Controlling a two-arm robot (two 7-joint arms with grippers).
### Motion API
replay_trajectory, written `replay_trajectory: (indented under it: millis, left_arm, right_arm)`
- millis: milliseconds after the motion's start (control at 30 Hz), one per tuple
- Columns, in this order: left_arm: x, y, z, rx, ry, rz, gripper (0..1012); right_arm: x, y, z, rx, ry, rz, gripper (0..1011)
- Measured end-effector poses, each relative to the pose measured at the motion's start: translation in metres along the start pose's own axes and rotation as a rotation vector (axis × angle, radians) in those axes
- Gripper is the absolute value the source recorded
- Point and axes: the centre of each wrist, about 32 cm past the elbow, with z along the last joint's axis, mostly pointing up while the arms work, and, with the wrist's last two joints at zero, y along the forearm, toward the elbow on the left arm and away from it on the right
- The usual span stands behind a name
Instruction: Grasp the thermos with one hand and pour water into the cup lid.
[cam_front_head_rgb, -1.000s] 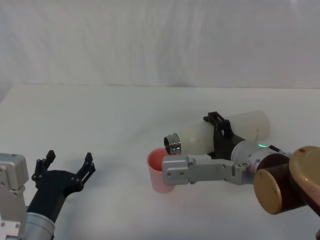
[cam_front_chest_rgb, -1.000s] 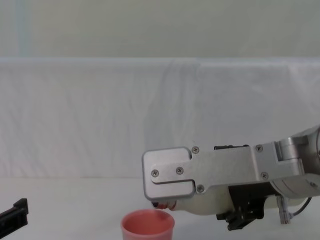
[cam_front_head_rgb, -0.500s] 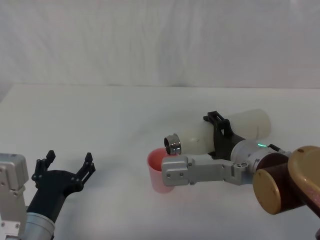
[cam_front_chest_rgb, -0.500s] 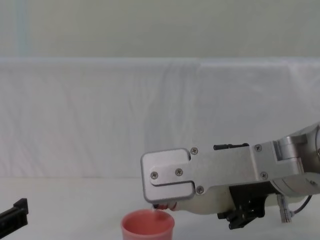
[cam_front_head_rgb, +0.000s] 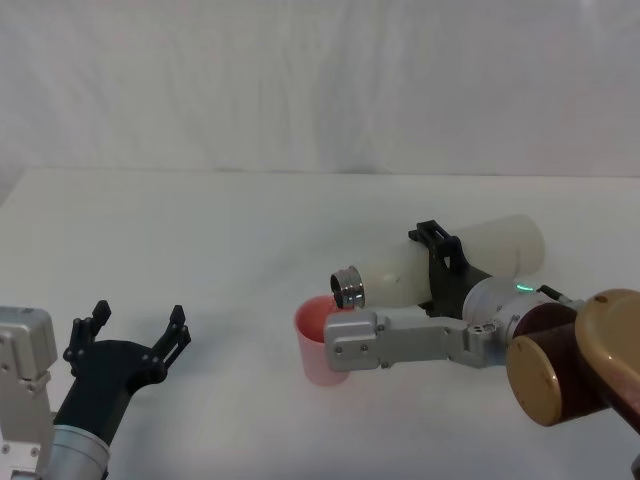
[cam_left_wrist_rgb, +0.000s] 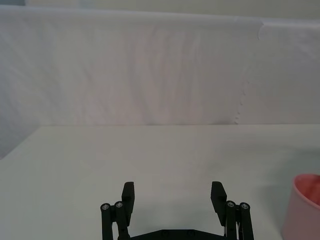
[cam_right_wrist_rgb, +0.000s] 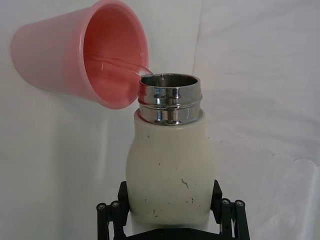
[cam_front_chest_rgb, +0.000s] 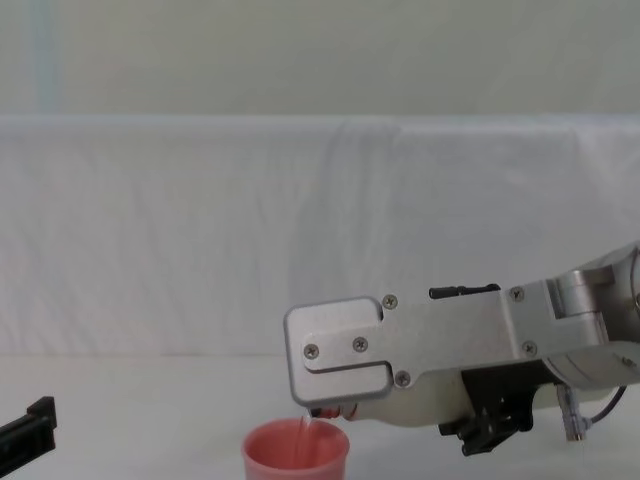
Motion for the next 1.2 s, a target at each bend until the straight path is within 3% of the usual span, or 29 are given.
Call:
replay_trajectory:
  millis: [1200]
  left_arm:
    - [0.0000, 0.0000, 0.0000, 0.000, 0.000, 0.000, 1001]
  right_arm:
    - [0.0038, 0.0039, 0.0022, -0.008, -0.025, 0.005, 960]
